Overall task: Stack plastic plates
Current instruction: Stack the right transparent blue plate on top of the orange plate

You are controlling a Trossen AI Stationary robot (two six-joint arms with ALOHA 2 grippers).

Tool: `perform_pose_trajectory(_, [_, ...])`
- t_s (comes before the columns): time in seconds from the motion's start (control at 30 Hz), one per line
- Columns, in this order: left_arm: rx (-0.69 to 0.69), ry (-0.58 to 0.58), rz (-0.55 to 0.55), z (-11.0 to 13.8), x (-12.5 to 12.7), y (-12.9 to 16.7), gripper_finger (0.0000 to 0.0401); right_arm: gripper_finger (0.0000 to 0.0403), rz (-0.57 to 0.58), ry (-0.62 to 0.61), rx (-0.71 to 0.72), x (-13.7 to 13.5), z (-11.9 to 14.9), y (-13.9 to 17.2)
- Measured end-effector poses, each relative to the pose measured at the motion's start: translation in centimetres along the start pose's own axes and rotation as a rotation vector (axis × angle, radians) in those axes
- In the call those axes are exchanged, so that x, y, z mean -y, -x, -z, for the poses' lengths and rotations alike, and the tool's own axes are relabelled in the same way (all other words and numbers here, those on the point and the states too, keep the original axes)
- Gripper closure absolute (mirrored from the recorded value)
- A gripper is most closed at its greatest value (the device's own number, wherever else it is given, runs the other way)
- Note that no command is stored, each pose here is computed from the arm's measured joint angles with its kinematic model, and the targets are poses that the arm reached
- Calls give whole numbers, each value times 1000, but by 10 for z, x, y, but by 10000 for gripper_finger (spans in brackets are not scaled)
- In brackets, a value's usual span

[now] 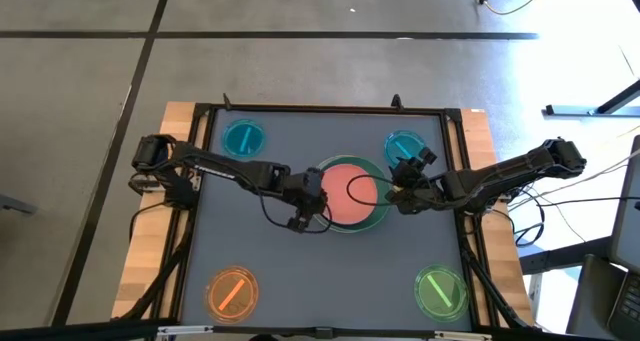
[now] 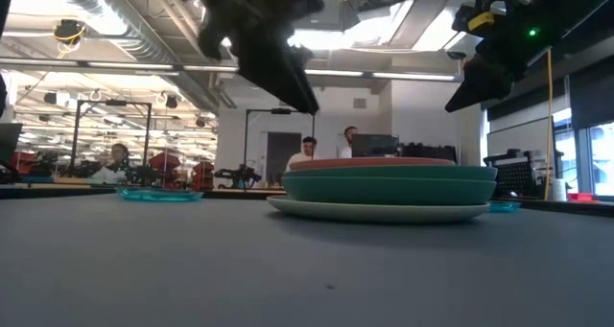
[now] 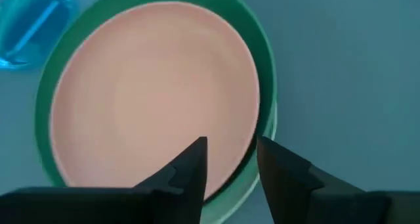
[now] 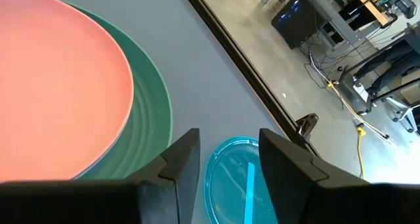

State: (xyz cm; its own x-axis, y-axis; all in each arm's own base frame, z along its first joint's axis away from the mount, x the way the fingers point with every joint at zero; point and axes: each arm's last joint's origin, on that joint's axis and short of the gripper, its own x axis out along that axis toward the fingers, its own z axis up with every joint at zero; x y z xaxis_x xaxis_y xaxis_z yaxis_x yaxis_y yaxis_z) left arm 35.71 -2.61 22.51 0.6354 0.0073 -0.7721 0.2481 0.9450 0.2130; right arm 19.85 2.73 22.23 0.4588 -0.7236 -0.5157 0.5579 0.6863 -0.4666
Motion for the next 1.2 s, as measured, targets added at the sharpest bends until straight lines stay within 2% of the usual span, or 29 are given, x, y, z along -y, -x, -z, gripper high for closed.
perform_pose_trajectory(0.27, [-56, 120, 28, 3, 15, 60, 274, 253, 35, -3, 22, 1, -1, 0])
perform_pose_trajectory(0.47, [-172, 264, 58, 17, 29, 94, 274, 253, 34, 24, 56, -1, -6, 0])
perform_pose_trajectory(0.63, [-239, 323, 76, 22, 46, 102, 273, 253, 43, 61, 109, -3, -13, 1])
perform_pose_trajectory(0.73, [-259, 311, 63, 23, 55, 104, 273, 253, 46, 97, 138, -4, -18, 1])
perform_pose_trajectory(0.9, [-218, 255, 82, 18, 67, 106, 273, 253, 68, 123, 145, 0, -23, -4])
perform_pose_trajectory(1.0, [-193, 223, 68, 20, 68, 113, 273, 253, 67, 112, 110, 6, -24, -12])
perform_pose_trajectory(1.2, [-120, 280, 14, 37, 58, 121, 273, 253, 19, 94, 42, 16, -14, -39])
